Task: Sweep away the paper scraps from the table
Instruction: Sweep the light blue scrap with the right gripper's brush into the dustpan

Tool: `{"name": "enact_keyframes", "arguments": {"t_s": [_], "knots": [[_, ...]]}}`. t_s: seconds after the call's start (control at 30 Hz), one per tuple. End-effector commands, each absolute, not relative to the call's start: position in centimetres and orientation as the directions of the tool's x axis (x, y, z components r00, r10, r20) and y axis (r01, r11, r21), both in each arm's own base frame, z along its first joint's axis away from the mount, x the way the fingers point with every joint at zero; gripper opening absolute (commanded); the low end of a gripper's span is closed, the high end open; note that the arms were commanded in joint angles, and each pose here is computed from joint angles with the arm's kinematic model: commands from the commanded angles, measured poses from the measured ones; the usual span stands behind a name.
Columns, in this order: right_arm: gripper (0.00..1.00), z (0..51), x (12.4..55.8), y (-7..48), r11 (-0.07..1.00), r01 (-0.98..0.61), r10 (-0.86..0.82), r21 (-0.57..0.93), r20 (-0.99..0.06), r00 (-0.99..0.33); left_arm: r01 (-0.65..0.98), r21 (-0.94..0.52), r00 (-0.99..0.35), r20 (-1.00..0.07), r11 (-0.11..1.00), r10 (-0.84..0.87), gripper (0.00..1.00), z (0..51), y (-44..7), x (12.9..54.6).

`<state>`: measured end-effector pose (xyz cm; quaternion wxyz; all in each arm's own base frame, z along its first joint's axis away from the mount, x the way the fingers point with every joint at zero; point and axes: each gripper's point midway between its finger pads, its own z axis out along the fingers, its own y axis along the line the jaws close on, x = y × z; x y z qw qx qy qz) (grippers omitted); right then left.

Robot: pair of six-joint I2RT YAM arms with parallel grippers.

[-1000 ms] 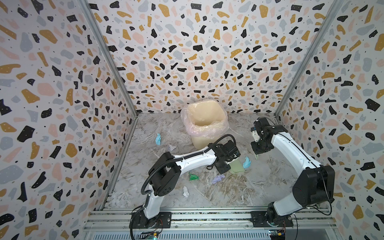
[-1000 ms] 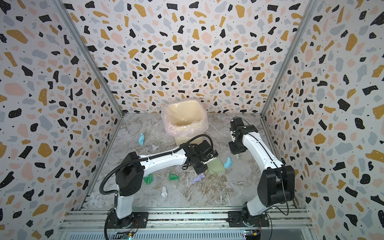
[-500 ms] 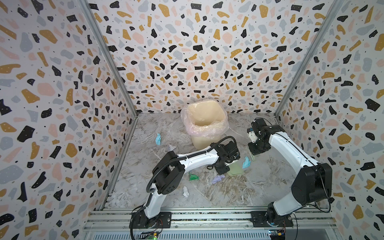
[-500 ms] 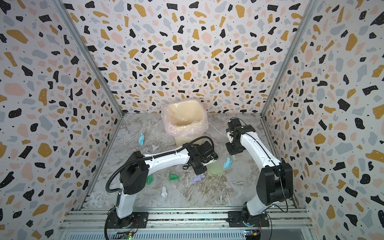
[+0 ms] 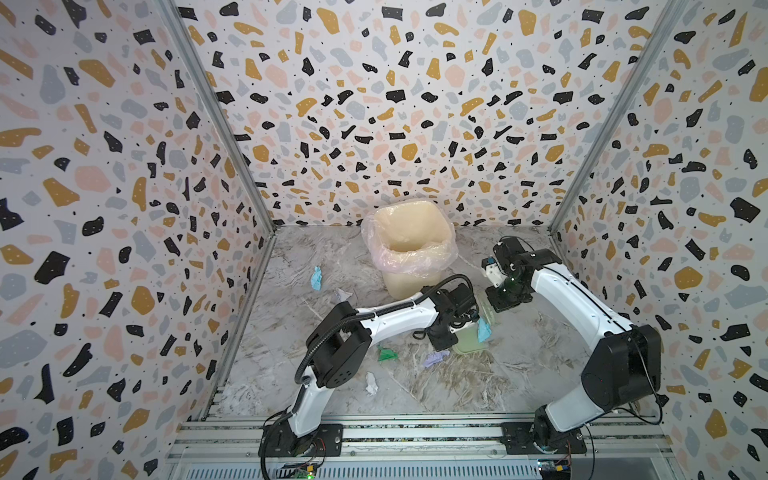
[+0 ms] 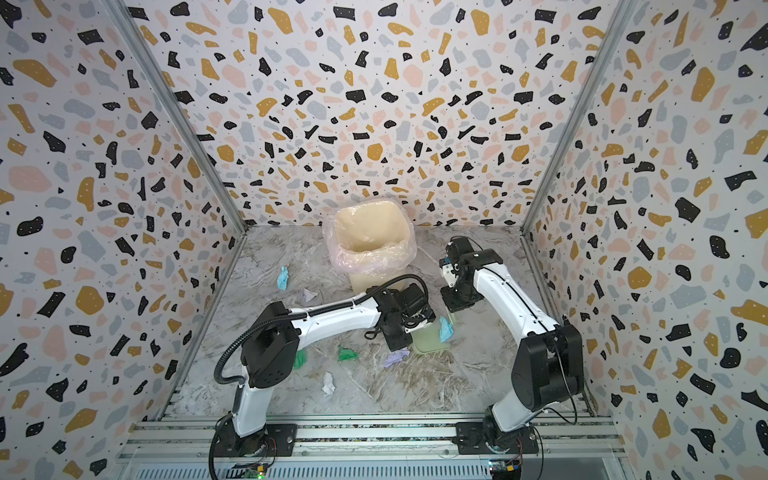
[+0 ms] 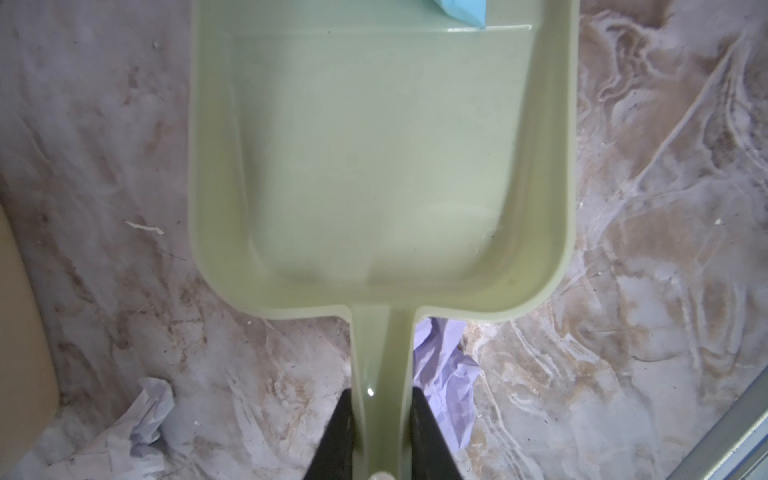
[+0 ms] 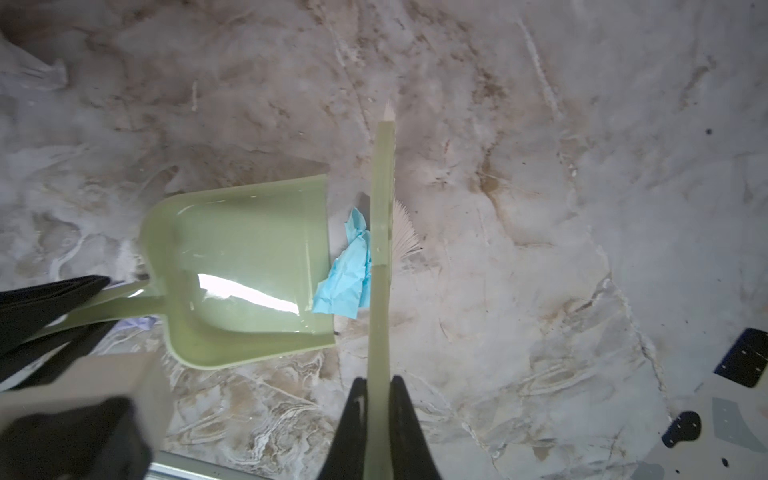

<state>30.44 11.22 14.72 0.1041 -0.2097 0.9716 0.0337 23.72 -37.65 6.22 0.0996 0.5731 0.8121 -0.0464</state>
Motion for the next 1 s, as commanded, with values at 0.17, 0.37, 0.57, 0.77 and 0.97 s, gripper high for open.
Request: {"name": "enact_keyframes", "arguments": {"t_s": [0.17, 0.37, 0.57, 0.77, 0.97], "knots": [[0.00, 17.2, 28.6, 15.3, 0.878, -0.444, -0.398, 0.176, -0.244, -0.884, 0.938, 0.031, -0.329, -0.231, 0.345, 0.915, 0.00, 6.3, -37.8, 23.8], [0.00, 19.1, 30.0, 12.9, 0.928, -0.363, -0.325, 0.086, -0.292, -0.899, 0.937, 0.019, -0.335, -0.239, 0.349, 0.911, 0.00, 6.1, -37.8, 23.6], [0.00, 18.9, 30.3, 9.1, 0.967, -0.252, -0.231, 0.041, -0.286, -0.930, 0.935, 0.021, -0.338, -0.244, 0.354, 0.909, 0.00, 6.2, -37.7, 23.5], [0.00, 16.7, 29.5, 10.6, 0.958, -0.276, -0.251, 0.083, -0.232, -0.940, 0.933, 0.021, -0.344, -0.250, 0.360, 0.905, 0.00, 6.3, -37.9, 23.6], [0.00, 15.6, 29.3, 11.9, 0.946, -0.314, -0.295, 0.081, -0.191, -0.936, 0.919, 0.034, -0.373, -0.241, 0.392, 0.896, 0.00, 6.2, -36.6, 23.7]]}}
